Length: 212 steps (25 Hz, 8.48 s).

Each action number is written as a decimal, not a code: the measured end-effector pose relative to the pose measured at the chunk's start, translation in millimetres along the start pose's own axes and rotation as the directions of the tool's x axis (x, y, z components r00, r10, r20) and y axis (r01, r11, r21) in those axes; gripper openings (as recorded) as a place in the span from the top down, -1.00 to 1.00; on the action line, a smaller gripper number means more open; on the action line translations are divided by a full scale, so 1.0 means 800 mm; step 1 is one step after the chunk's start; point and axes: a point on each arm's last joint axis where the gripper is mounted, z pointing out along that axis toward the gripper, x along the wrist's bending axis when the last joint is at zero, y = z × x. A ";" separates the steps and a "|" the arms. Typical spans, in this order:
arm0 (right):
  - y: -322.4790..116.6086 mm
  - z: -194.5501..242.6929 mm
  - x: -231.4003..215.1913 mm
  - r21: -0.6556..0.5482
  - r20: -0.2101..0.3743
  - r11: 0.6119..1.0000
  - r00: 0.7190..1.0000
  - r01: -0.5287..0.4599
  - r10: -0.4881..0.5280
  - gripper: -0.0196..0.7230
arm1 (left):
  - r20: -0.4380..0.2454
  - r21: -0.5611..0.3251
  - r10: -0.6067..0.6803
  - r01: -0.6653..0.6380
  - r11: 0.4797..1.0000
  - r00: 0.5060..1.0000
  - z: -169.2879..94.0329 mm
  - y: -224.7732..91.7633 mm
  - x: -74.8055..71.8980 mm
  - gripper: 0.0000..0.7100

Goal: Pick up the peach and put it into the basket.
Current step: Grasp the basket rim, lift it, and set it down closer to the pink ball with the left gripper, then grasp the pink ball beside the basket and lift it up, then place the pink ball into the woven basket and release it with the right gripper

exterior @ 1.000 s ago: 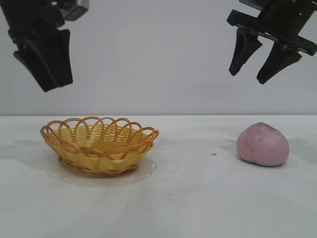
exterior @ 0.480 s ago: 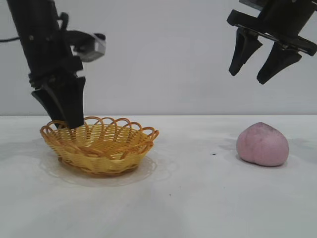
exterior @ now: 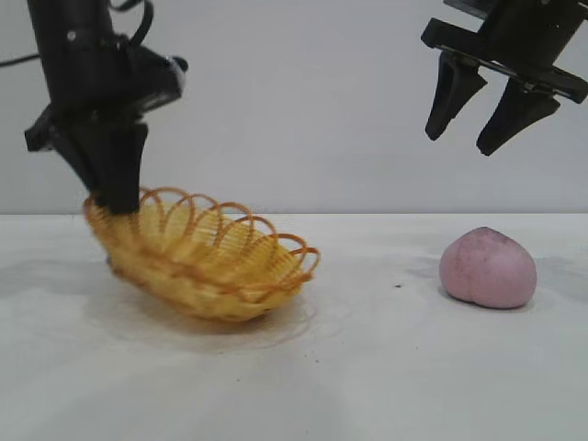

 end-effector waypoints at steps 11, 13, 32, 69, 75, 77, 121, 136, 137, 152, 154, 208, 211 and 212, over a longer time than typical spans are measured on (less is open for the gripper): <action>0.000 0.000 0.000 0.000 0.000 1.000 1.000 0.000 0.000 -0.28 | 0.261 -0.167 -0.410 0.460 0.872 0.874 0.036 -0.047 -0.011 1.00; 0.000 0.000 0.000 -0.002 0.001 1.000 1.000 0.000 0.000 -0.28 | 0.297 -0.164 -0.456 0.516 0.841 0.839 0.047 -0.055 -0.009 1.00; 0.001 0.000 0.000 -0.007 0.003 1.000 1.000 0.000 0.000 -0.28 | 0.316 -0.143 -0.477 0.538 0.831 0.821 0.078 -0.058 -0.005 -0.18; 0.000 0.000 0.000 -0.003 -0.002 1.000 1.000 -0.004 0.004 -0.28 | -0.346 -0.037 -0.078 0.070 0.997 0.935 -0.078 -0.077 0.127 -0.55; 0.000 0.000 0.000 0.000 -0.004 1.000 1.000 -0.004 0.004 -0.28 | -0.282 -0.109 -0.205 0.181 0.977 0.937 -0.122 -0.107 0.135 -0.55; 0.000 0.000 0.001 0.001 -0.004 1.000 1.000 -0.005 0.005 -0.28 | -0.282 -0.147 -0.208 0.172 0.974 0.937 -0.140 -0.121 0.121 -0.55; -0.002 0.000 0.002 0.020 -0.017 1.000 1.000 -0.005 0.006 -0.28 | -0.379 -0.803 -0.232 -0.194 0.563 0.896 -0.128 -0.505 -0.071 -0.55; 0.006 -0.044 0.022 0.121 -0.082 0.973 0.979 0.197 -0.188 -0.28 | -0.331 -0.837 -0.360 -0.095 0.539 0.872 -0.130 -0.509 -0.061 -0.55; 0.004 -0.046 0.022 0.145 -0.088 0.967 0.976 0.209 -0.197 -0.28 | -0.331 -0.837 -0.360 -0.095 0.539 0.872 -0.130 -0.509 -0.061 -0.55; -0.027 -0.039 0.019 0.419 -0.120 0.889 0.982 0.186 -0.148 0.26 | -0.331 -0.837 -0.360 -0.095 0.539 0.872 -0.130 -0.509 -0.061 -0.55; -0.032 -0.027 0.020 0.459 -0.104 0.869 0.982 0.187 -0.156 0.22 | -0.331 -0.837 -0.360 -0.095 0.539 0.872 -0.130 -0.509 -0.061 -0.55; 0.012 0.061 0.186 0.454 -0.150 0.824 0.941 0.338 -0.304 0.95 | -0.330 -0.837 -0.361 -0.093 0.539 0.872 -0.130 -0.509 -0.061 -0.55; 0.001 0.081 0.191 0.486 -0.158 0.802 0.937 0.347 -0.310 0.79 | -0.330 -0.837 -0.361 -0.093 0.539 0.872 -0.130 -0.509 -0.061 -0.55; -0.001 0.086 0.189 0.494 -0.156 0.798 0.938 0.346 -0.311 0.79 | -0.330 -0.837 -0.361 -0.093 0.539 0.872 -0.130 -0.509 -0.061 -0.55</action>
